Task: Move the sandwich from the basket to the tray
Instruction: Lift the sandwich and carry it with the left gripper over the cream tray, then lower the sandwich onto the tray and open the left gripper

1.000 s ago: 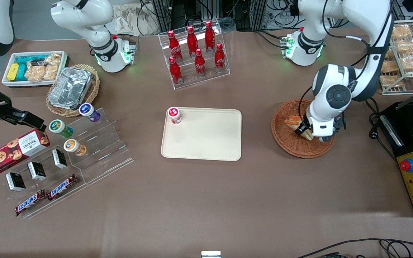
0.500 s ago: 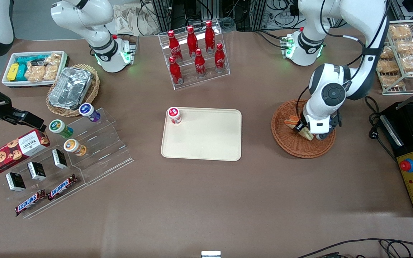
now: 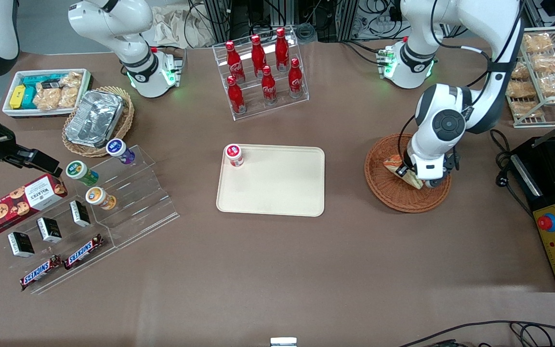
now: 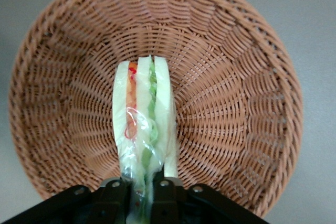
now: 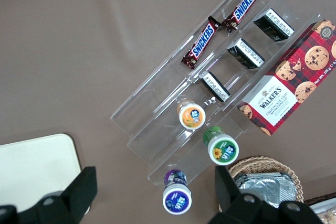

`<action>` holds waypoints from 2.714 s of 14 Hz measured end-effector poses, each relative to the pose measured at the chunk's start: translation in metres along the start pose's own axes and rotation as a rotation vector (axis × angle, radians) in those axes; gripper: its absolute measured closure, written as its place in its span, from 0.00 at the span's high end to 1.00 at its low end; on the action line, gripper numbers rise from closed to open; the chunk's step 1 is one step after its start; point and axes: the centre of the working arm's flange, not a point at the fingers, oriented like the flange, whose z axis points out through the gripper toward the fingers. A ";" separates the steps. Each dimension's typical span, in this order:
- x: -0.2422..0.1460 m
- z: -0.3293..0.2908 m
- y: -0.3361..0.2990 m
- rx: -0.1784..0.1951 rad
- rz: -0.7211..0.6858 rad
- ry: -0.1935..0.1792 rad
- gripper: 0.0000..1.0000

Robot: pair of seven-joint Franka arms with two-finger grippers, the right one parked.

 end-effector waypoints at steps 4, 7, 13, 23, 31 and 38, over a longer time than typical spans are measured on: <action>0.018 -0.090 0.015 0.071 0.171 -0.056 0.16; 0.027 -0.163 0.020 0.044 0.265 -0.081 0.15; 0.014 -0.264 0.022 0.019 0.367 -0.068 0.15; -0.156 -0.193 0.157 -0.062 0.753 0.025 0.15; -0.226 -0.053 0.233 -0.130 0.786 0.056 0.15; -0.238 -0.003 0.244 -0.135 0.841 0.077 0.38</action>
